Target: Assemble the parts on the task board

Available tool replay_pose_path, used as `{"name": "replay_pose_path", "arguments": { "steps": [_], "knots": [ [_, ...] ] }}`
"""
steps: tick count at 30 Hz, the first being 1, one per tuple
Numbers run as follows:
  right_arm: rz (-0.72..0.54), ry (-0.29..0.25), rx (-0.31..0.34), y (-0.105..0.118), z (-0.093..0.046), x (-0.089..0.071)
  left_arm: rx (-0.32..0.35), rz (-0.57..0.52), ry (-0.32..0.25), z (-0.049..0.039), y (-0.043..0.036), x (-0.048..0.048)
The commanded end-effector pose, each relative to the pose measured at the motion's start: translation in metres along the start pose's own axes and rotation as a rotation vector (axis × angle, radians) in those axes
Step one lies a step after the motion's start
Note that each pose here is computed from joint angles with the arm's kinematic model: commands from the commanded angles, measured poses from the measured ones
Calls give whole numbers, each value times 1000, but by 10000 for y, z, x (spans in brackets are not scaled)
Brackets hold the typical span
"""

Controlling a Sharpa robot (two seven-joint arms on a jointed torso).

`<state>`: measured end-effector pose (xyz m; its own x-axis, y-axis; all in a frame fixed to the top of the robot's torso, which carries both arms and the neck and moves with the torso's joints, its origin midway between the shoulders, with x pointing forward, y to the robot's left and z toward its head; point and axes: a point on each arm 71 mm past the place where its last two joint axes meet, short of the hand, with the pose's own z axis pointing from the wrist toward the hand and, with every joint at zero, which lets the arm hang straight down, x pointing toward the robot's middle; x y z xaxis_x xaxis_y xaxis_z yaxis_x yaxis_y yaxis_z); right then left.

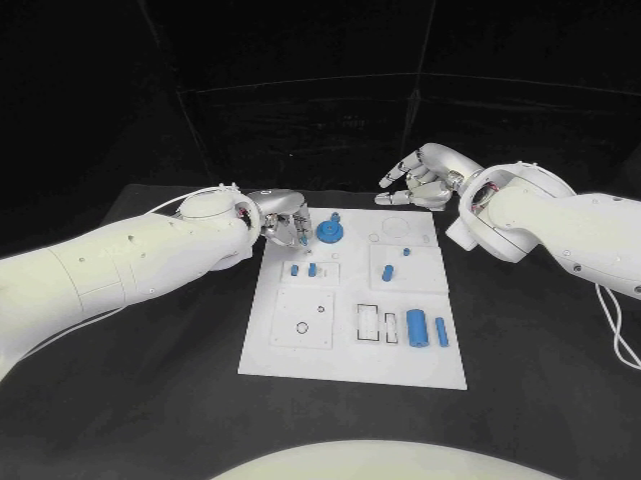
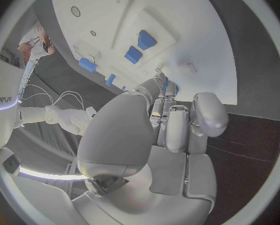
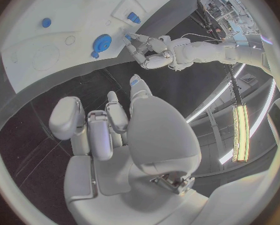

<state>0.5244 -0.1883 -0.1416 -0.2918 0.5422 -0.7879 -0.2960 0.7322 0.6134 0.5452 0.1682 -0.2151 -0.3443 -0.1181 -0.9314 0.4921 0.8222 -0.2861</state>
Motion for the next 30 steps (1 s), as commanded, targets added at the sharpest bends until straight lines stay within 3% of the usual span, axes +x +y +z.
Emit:
{"name": "replay_pose_path", "arguments": {
  "steps": [1, 15, 30],
  "knots": [
    [0, 4, -7, 17, 6, 0, 1, -9, 24, 6, 7, 30],
    [1, 7, -12, 37, 18, 15, 14, -15, 42, 46, -32, 114],
    [1, 8, -12, 38, 23, 18, 22, -16, 34, 59, -68, 124]
  ]
}}
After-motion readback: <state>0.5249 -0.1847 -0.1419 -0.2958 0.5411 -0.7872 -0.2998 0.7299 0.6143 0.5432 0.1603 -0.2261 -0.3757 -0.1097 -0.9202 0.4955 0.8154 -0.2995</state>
